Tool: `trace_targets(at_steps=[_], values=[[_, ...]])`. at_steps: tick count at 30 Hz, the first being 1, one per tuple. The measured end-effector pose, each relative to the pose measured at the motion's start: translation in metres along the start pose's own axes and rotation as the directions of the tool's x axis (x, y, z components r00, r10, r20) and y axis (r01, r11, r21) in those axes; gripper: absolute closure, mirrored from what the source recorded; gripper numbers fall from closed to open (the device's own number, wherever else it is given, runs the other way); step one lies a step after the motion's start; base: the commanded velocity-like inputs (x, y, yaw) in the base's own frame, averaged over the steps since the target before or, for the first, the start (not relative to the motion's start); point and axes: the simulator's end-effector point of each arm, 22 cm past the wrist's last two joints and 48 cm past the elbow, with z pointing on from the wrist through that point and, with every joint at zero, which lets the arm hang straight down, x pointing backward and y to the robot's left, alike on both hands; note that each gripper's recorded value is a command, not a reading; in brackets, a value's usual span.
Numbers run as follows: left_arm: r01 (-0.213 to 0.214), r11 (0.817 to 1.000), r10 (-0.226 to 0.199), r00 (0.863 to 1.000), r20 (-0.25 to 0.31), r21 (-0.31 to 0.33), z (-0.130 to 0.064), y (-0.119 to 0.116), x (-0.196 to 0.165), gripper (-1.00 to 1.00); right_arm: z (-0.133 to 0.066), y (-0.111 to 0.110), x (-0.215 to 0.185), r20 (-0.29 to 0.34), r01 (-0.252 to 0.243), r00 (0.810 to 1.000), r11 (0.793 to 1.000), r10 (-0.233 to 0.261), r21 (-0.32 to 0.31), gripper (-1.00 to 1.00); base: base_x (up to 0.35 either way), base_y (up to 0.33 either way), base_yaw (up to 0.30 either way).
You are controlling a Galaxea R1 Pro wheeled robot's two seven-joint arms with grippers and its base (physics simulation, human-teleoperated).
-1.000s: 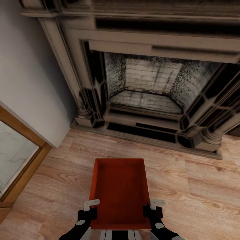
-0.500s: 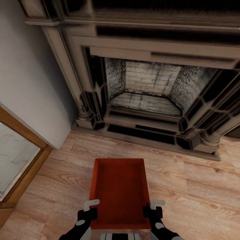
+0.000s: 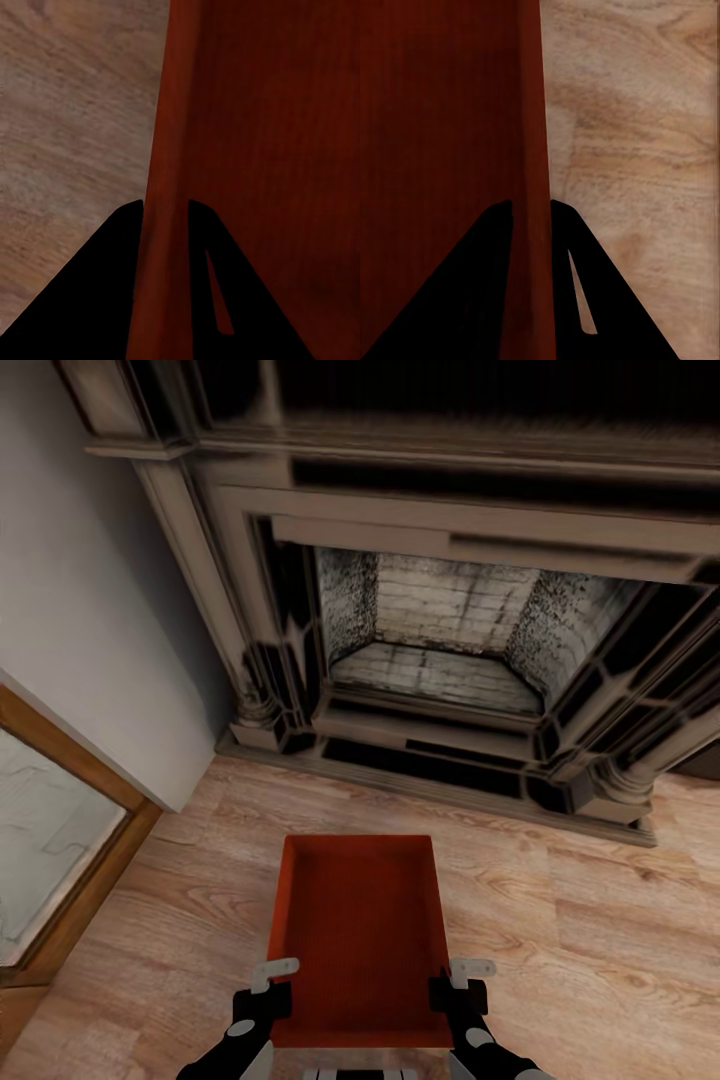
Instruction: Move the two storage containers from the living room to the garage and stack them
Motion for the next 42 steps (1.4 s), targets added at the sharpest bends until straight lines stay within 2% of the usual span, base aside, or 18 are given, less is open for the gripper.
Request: trace_targets(at_steps=[42], values=[[-0.003,1.0,0.003,1.0,0.006,0.001,-0.072,0.002,-0.038,1.0,-0.066,-0.005,-0.047,0.005,-0.007,1.0,1.0,0.007,0.002,1.0,0.0,0.0,0.0]])
